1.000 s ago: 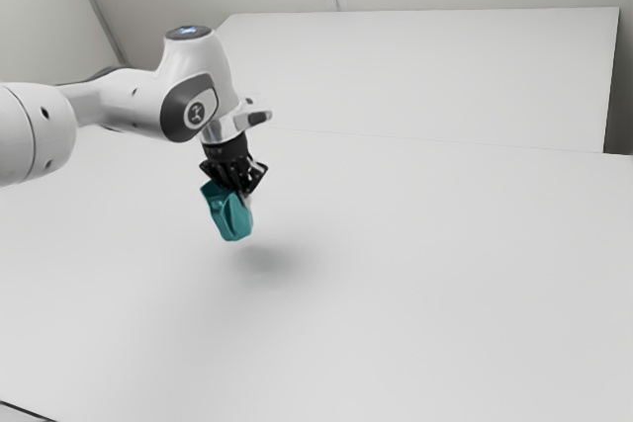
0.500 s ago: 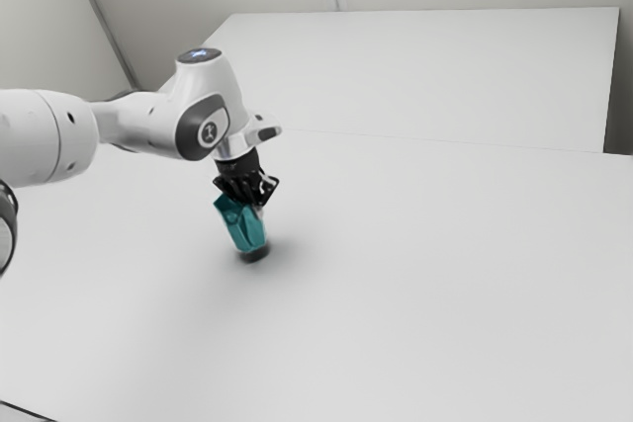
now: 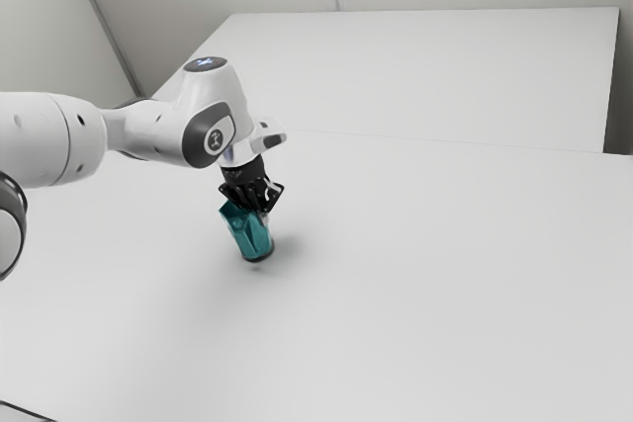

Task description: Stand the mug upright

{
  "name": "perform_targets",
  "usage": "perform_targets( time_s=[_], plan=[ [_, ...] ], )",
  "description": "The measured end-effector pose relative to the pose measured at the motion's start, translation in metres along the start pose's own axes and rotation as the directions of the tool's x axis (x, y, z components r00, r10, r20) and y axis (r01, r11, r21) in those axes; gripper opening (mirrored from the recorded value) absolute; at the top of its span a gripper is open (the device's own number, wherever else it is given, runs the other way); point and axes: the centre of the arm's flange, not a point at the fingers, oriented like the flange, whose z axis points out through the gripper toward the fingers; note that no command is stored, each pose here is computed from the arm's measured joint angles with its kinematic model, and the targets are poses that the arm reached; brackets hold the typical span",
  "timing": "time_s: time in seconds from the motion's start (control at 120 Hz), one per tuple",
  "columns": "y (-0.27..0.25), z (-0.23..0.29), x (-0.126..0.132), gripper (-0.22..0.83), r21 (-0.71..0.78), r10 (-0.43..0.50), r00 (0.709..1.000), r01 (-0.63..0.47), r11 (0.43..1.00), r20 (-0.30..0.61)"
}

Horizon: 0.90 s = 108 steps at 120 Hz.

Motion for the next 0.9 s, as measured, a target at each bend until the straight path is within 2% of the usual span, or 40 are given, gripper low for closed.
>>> perform_targets(
  time_s=[0.192,0.558,0.725,0.9],
  plan=[
    [0.001,0.005,0.0,-0.14,-0.001,0.001,1.0,-0.001,1.0,0.014],
    [0.008,-0.004,-0.001,0.24,-0.017,0.004,1.0,-0.004,1.0,0.017],
    [0.015,-0.015,-0.003,0.32,-0.024,0.01,1.0,-0.01,1.0,0.004],
    [0.021,-0.064,-0.006,0.36,-0.023,0.017,0.998,-0.018,1.0,-0.054]
  ],
)
